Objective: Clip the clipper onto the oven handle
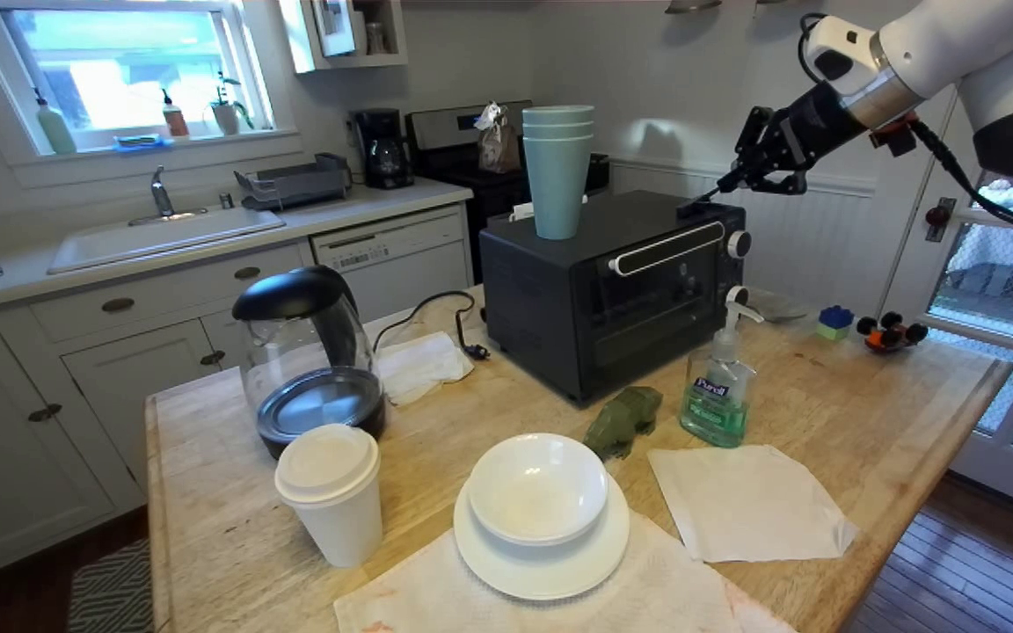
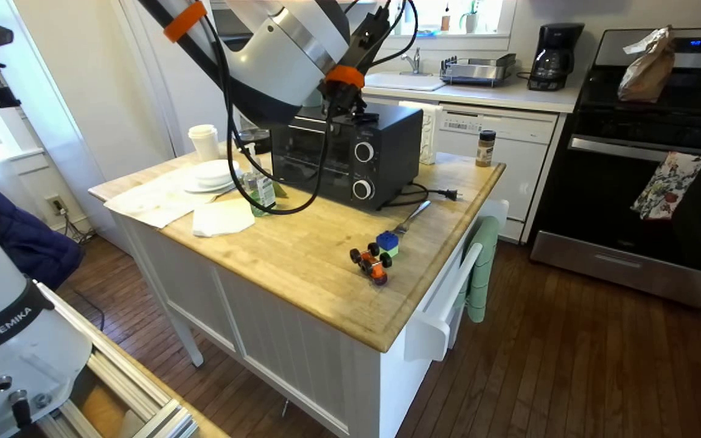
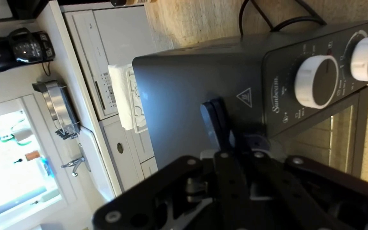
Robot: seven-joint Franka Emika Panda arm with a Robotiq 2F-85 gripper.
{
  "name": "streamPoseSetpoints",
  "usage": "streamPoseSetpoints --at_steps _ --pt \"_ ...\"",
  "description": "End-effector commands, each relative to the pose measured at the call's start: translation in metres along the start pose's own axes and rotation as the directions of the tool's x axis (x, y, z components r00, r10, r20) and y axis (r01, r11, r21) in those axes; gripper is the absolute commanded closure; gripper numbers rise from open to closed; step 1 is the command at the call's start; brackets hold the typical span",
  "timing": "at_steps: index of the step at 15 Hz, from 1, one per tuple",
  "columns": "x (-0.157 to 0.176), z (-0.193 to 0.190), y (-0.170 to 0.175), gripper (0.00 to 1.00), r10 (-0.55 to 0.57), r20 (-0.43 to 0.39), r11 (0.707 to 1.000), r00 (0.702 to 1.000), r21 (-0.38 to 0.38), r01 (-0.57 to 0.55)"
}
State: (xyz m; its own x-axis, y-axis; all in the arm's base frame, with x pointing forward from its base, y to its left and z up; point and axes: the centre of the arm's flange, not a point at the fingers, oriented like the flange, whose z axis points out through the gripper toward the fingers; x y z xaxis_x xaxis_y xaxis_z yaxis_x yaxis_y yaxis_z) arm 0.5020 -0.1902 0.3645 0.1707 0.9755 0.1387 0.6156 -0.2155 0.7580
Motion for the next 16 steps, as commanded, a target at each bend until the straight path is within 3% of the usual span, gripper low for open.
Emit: streamPoseSetpoints --at_steps 1,16 --pt "-0.009 0.003 0.012 0.98 0.009 0.016 1.000 1.000 0.007 -0.009" --pt "-0.009 0.001 -0.002 0.99 0.007 0.095 1.000 0.995 0.026 -0.010"
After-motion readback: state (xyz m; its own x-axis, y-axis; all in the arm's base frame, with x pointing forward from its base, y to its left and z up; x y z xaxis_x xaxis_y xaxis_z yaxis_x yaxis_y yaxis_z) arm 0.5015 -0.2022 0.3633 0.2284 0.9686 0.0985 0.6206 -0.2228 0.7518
